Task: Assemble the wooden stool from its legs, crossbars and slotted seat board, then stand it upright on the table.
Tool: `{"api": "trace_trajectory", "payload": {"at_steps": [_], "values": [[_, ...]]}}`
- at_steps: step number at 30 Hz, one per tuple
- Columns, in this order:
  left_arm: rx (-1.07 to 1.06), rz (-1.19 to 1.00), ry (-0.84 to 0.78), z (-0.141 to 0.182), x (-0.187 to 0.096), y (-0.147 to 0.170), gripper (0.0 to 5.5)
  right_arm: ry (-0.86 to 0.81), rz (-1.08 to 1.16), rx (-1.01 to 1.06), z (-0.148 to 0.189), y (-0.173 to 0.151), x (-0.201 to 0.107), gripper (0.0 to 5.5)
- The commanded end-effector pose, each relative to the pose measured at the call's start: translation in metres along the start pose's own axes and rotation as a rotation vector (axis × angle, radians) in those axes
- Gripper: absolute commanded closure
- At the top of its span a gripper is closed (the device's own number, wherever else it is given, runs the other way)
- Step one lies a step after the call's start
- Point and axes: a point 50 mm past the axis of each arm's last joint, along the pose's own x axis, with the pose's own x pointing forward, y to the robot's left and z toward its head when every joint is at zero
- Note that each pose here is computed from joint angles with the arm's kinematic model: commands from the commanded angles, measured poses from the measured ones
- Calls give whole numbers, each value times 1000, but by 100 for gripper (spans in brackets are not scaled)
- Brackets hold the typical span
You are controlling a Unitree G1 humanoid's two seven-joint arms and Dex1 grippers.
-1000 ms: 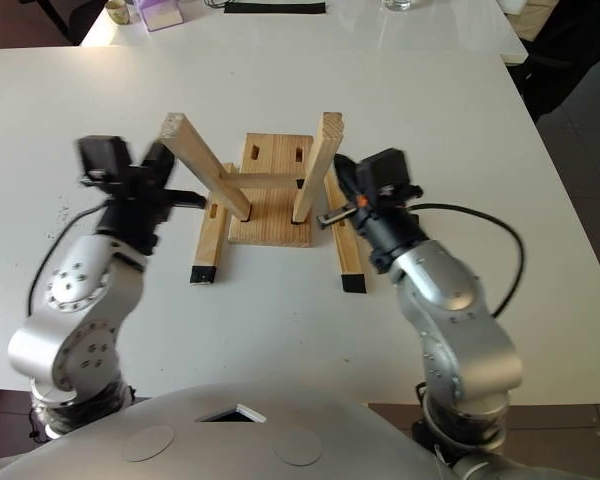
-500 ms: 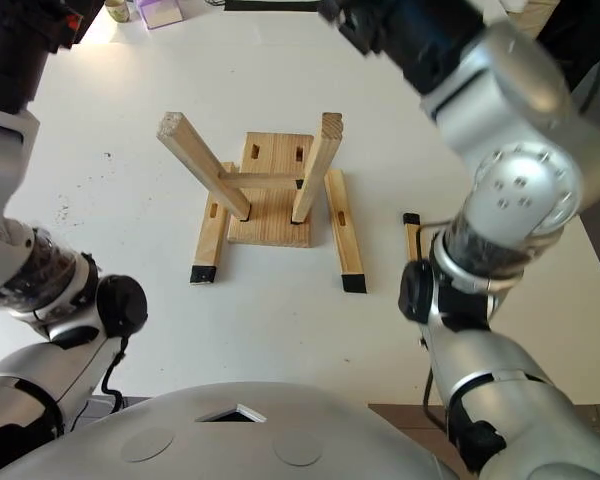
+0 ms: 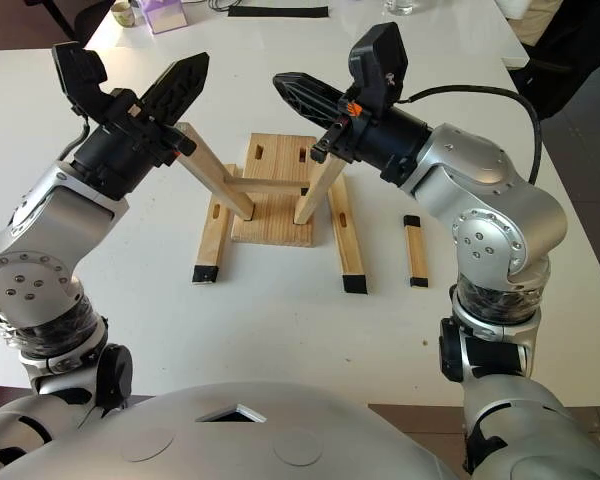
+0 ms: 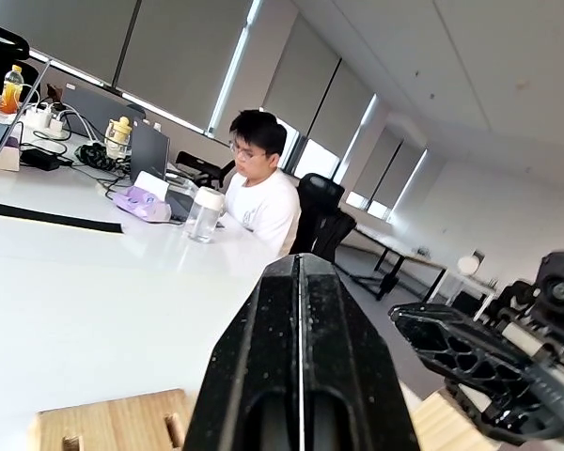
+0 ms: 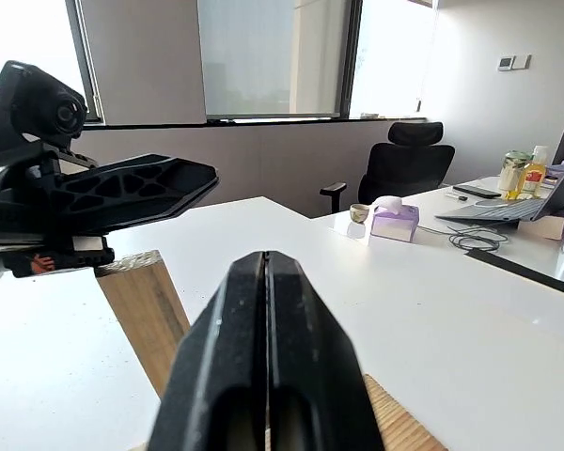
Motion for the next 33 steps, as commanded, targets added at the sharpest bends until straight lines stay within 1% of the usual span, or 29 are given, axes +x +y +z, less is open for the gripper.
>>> {"api": "trace_trajectory", "payload": {"at_steps": [1,4,6,7,8,9,10,11,13,15,16,18,20,23,25,29,33], "values": [[-46,36,29,-8,0,3,550,-33,-11,73,9,-10,4,548],[-51,16,-142,23,1,-5,550,-226,8,114,52,-16,2,548],[-38,2,-284,55,-5,-8,550,-359,8,183,80,-24,-8,548],[-34,3,-334,68,-9,-7,550,-396,-2,206,87,-29,-13,548],[-19,8,-369,79,-16,-4,550,-405,-35,223,88,-37,-19,548],[3,14,-376,86,-24,2,550,-377,-91,224,83,-47,-24,548],[46,36,-338,86,-30,10,550,-315,-150,203,72,-57,-27,548],[93,56,-273,81,-37,18,550,-240,-197,172,58,-65,-28,548],[174,105,-33,50,-50,41,550,-14,-299,78,11,-83,-30,548],[200,115,203,11,-69,58,550,192,-302,-22,-34,-89,-33,548],[196,91,293,-8,-79,61,550,258,-257,-58,-50,-86,-31,548],[180,37,414,-34,-91,55,550,308,-136,-57,-70,-76,-25,548],[164,-16,498,-55,-97,49,550,330,-2,-40,-83,-63,-15,548],[188,-57,584,-79,-104,47,550,363,168,-27,-96,-47,-10,548],[214,-49,584,-88,-97,48,550,375,253,-8,-100,-36,-14,548],[285,34,561,-96,-82,57,550,450,412,8,-115,-13,-22,548],[343,134,576,-97,-83,73,550,499,479,41,-143,16,-14,548]]}}
